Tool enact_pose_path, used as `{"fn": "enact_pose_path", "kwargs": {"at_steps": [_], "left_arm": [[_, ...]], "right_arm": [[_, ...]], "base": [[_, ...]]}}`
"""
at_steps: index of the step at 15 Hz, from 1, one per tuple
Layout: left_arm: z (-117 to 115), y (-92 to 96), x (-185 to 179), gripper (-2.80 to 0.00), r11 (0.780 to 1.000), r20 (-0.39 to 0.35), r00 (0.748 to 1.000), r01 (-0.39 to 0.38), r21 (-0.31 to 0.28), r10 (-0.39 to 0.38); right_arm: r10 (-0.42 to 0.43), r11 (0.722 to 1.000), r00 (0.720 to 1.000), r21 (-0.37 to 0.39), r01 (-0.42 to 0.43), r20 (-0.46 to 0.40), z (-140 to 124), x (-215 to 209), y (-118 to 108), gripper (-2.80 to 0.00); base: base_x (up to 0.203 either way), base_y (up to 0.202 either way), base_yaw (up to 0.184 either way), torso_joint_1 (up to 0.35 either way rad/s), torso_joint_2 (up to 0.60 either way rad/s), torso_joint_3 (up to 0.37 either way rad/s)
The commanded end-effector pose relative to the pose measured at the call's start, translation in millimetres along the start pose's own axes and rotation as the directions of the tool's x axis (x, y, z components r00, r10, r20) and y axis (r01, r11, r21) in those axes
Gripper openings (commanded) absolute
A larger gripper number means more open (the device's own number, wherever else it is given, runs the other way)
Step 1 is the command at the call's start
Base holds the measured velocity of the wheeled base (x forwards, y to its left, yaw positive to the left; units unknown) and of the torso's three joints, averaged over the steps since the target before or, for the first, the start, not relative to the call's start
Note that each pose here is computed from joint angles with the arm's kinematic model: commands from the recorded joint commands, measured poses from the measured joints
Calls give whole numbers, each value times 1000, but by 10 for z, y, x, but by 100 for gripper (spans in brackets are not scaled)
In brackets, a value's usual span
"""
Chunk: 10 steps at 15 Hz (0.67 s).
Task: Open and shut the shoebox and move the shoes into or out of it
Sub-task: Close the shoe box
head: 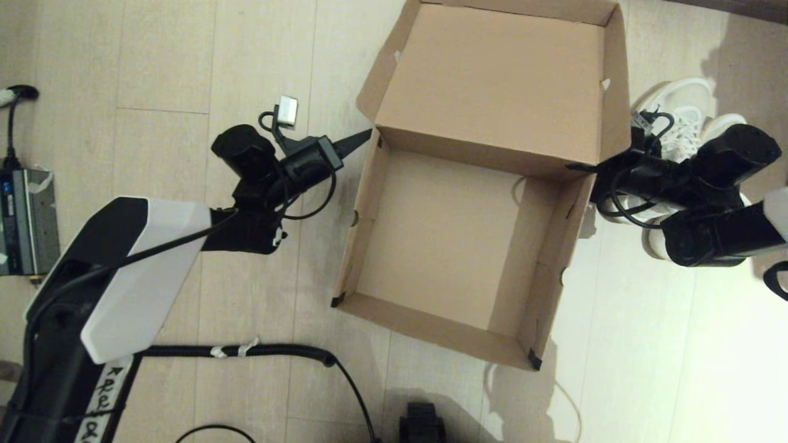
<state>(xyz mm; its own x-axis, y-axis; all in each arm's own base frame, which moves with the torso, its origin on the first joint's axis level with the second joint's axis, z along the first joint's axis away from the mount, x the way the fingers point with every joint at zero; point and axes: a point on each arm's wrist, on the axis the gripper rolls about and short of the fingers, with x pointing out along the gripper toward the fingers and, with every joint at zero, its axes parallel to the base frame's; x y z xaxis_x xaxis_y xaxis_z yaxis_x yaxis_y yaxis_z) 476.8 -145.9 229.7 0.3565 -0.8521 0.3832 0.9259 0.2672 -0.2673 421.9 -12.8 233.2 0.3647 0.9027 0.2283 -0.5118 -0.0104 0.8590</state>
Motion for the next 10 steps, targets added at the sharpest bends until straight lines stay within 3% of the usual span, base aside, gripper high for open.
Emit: {"fn": "enact_pose_path", "kwargs": {"at_steps": [1, 4, 6, 10], "left_arm": [[27, 26, -39, -280, 1000, 2, 1000, -4, 4, 4], [-1, 29, -33, -280, 1000, 3, 1000, 0, 7, 0], [56, -18, -37, -280, 998, 34, 999, 19, 54, -21], [122, -181, -124, -280, 1000, 22, 1000, -5, 30, 4]], "right_arm": [[3, 1000, 1000, 19, -3, -19, -34, 52, -65, -280], [3, 1000, 1000, 29, -3, -25, -45, 82, -129, -280], [1, 1000, 1000, 23, -1, -19, -18, 58, -137, -280], [-19, 999, 999, -28, 21, 38, 116, -183, -80, -280]], "base": [[0, 0, 0, 0, 0, 0], [0, 0, 0, 0, 0, 0], [0, 0, 0, 0, 0, 0], [0, 0, 0, 0, 0, 0]]}}
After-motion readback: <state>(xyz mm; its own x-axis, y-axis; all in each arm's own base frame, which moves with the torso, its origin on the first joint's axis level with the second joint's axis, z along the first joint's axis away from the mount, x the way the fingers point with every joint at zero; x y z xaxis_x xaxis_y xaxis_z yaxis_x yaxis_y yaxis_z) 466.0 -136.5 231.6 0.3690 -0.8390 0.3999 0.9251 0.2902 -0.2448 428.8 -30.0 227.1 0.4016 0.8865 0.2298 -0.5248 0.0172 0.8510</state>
